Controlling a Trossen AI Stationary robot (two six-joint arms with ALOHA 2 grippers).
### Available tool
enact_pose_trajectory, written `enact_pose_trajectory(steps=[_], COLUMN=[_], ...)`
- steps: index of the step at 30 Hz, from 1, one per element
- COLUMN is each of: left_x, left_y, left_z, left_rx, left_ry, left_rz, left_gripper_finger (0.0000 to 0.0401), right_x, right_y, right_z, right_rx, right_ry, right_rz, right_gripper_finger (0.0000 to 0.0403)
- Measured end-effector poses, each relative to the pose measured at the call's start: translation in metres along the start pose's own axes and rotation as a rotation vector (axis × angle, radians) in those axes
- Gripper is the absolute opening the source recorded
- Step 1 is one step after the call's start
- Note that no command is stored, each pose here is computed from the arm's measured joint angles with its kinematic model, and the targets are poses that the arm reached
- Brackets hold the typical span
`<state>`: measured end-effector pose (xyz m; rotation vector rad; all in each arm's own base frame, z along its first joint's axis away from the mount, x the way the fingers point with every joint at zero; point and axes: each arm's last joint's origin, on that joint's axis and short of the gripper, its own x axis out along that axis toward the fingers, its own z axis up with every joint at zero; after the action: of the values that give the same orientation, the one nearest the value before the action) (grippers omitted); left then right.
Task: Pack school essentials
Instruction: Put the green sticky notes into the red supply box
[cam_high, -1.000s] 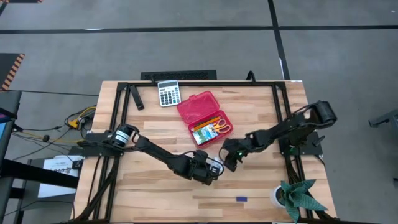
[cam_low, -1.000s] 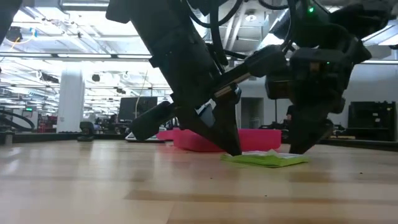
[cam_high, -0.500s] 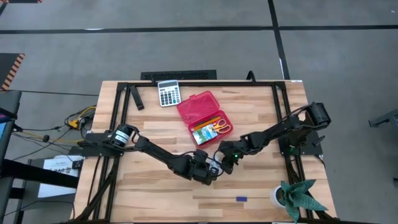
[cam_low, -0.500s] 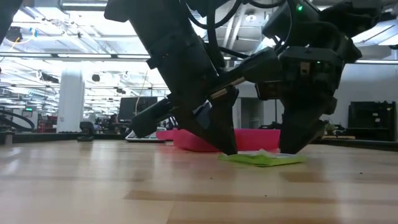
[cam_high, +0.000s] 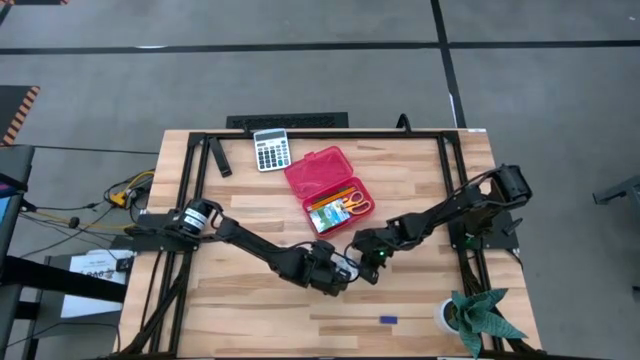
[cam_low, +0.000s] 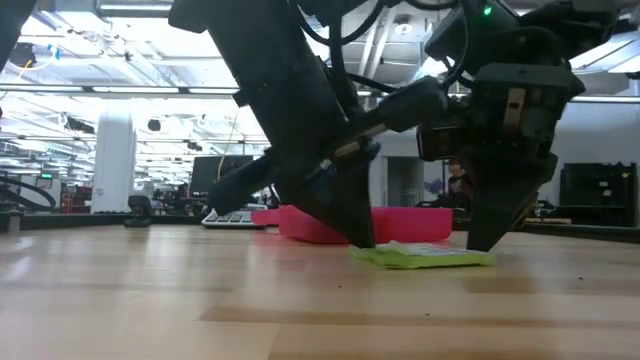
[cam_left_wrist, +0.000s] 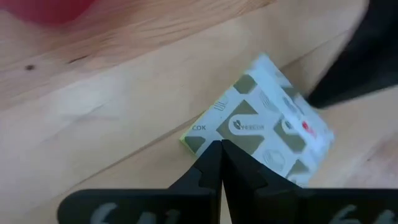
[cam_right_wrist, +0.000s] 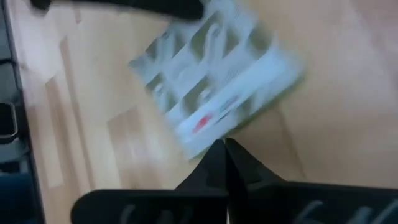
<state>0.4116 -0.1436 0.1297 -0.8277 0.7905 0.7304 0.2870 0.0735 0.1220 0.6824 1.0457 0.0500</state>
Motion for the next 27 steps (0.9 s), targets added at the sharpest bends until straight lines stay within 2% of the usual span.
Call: enact_pose_trajectory(steps=[5, 8, 10, 16, 20, 27], left_x=[-0.026, -0.038, -0.04, -0.017, -0.006, -0.004], left_y=[-0.007, -0.012, -0.011, -0.01, -0.014, -0.007], left_z=[0.001, -0.005, -0.014, -0.039, -0.044, -0.046], left_rx=[0.063, 0.095, 0.099, 0.081, 0.061, 0.096], left_ry=[0.012, -0.051, -0.107, -0.135, -0.168, -0.132], left_rz=[-0.053, -0.081, -0.062, -0.068, -0.107, -0.05], left_gripper_finger=[0.0, 0.0, 0.0, 0.0, 0.0, 0.0], right_x=[0.001, 0.001, 0.0, -0.003, -0.002, -0.002], right_y=[-0.002, -0.002, -0.002, -0.004, -0.004, -0.002], right_z=[-0.002, -0.001, -0.001, 0.001, 0.001, -0.001], right_rx=[-0.012, -0.037, -0.045, -0.033, -0.016, -0.02], right_ry=[0.017, 0.014, 0.002, -0.017, -0.015, -0.008], right_rz=[-0.015, -0.019, -0.03, -0.055, -0.056, -0.059], right_gripper_finger=[0.0002, 0.0002, 0.0006, 0.006, 0.0095, 0.0122])
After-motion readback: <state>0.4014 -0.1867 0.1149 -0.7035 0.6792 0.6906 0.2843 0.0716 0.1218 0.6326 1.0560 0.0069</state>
